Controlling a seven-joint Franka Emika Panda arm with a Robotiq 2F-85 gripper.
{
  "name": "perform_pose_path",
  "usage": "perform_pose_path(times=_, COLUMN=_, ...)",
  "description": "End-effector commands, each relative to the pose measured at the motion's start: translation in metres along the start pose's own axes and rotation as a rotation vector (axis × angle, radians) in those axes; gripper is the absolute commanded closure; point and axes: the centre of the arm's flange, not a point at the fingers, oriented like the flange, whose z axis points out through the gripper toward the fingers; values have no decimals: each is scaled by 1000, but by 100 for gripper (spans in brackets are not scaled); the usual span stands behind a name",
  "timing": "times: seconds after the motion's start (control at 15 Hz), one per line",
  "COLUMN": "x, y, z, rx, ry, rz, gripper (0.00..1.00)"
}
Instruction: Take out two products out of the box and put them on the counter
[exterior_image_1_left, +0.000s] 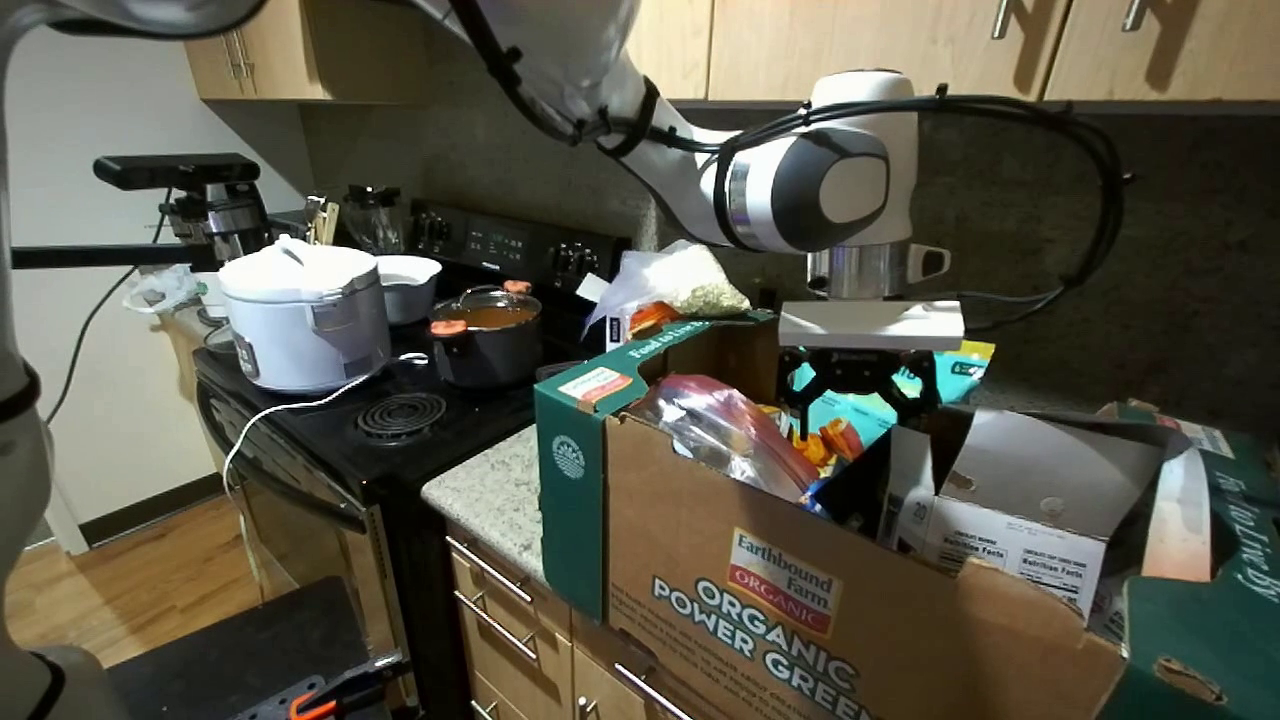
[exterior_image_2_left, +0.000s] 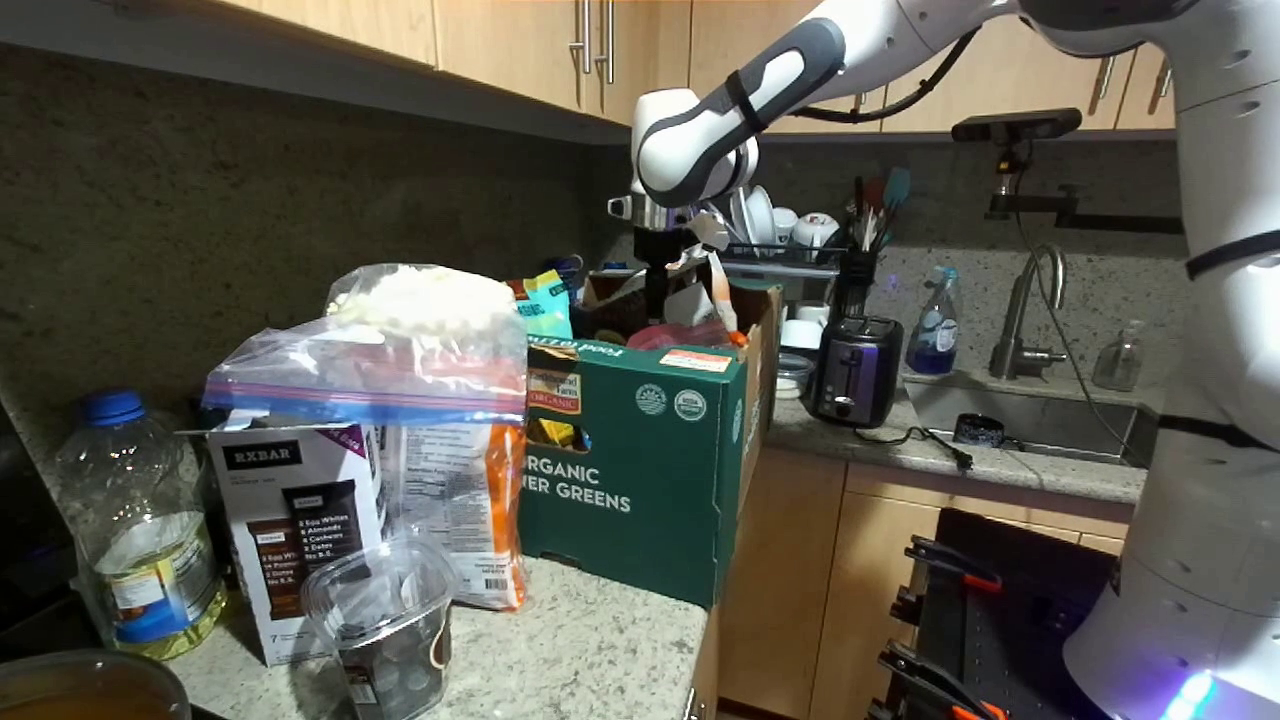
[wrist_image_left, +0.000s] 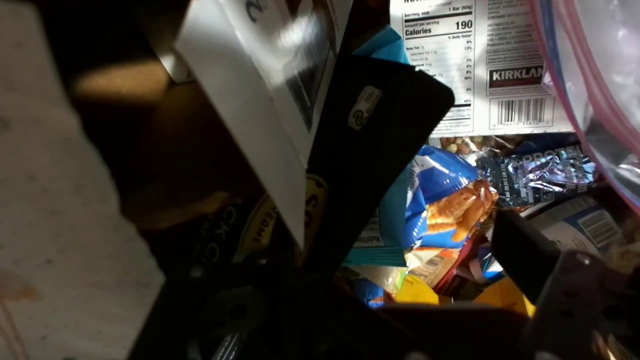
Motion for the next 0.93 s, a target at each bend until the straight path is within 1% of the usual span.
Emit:
perform_pose_path(times=0.0, x=4, y=3, z=12, rx=-27, ry=32, rz=47, gripper=0)
perform_pose_path(times=0.2, x=16, y=2, z=32, rx=-54, ry=66, rz=97, gripper=0)
perform_pose_path(times=0.4, x=29, y=2, z=49, rx=-88, ry=77, rz=121, gripper=0)
perform_pose_path(times=0.47, x=33, y=4, z=53, rx=-106, ry=81, rz=140, gripper=17)
perform_pose_path(times=0.53, x=34, y=6, z=56, rx=-121, ry=81, rz=153, gripper=28)
perform_pose_path(times=0.6, x=35, y=8, z=58, rx=-145, ry=84, rz=169, gripper=34)
perform_pose_path(times=0.67, x=35, y=11, z=57, rx=-168, ry=85, rz=185, gripper=44)
perform_pose_path(times=0.8, x=35, y=16, z=53, rx=-222, ry=90, rz=217, gripper=58)
perform_pose_path(times=0.87, x=33, y=18, z=49, rx=-250, ry=91, rz=233, gripper=66)
